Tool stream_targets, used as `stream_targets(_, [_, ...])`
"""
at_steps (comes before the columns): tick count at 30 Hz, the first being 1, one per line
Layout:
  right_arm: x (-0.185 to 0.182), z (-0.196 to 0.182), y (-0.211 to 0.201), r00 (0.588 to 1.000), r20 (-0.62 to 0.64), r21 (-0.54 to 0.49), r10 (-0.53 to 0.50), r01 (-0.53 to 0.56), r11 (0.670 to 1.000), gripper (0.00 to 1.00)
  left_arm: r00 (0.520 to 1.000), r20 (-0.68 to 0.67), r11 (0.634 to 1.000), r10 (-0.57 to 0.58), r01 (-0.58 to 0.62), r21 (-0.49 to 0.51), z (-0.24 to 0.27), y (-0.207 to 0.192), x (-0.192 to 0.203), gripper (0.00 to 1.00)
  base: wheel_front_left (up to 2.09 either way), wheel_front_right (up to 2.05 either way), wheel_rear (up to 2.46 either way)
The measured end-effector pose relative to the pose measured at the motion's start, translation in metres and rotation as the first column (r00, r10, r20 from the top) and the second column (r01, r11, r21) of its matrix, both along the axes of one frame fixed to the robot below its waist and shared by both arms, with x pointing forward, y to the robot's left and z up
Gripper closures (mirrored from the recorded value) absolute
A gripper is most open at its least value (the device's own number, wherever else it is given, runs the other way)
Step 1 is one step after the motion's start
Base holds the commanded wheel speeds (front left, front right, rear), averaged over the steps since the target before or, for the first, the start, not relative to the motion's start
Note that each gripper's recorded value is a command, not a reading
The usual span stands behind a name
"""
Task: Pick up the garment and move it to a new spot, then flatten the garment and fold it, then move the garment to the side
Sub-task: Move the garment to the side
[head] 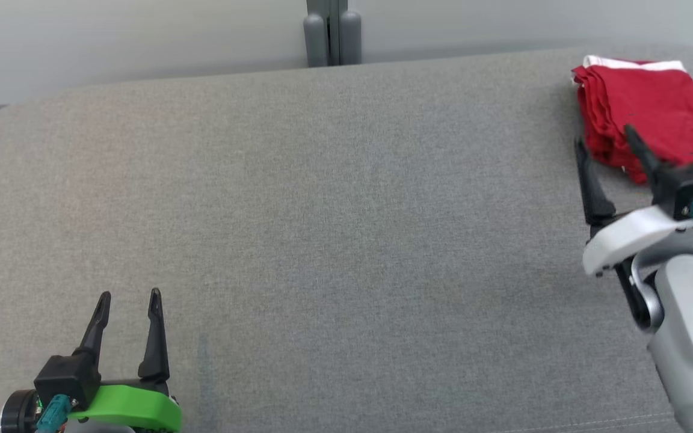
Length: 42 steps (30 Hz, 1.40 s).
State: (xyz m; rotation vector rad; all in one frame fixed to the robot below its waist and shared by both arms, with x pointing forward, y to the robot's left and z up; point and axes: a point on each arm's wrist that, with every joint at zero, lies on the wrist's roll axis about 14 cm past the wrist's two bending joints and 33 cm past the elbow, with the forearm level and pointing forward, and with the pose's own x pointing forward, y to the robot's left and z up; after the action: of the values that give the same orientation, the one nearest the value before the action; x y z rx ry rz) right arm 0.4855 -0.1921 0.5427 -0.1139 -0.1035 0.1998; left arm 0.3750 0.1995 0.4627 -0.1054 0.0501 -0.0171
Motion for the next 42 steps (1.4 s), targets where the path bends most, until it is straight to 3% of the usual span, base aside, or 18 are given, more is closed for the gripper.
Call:
stream_targets(6, [-0.047, -0.007, 0.018, 1.0, -0.001, 0.077, 0.01, -0.01, 0.997, 0.0, 0.999, 0.031, 1.0, 0.018, -0.018, -0.006, 0.011, 0.002, -0.02, 0.0, 0.0, 0.0, 0.0])
stream_targets(18, [-0.101, -0.009, 0.029, 1.0, 0.017, 0.172, -0.005, 0.002, 0.985, 0.0, 0.995, 0.089, 0.999, 0.044, -0.043, -0.012, 0.028, 0.009, -0.041, 0.0, 0.0, 0.0, 0.0])
stream_targets(42, [-0.125, -0.028, 0.026, 0.999, -0.027, 0.2, -0.031, 0.036, 0.979, 0.0, 0.997, 0.068, 1.0, 0.025, -0.024, -0.007, 0.022, 0.006, -0.041, 0.0, 0.0, 0.0, 0.0])
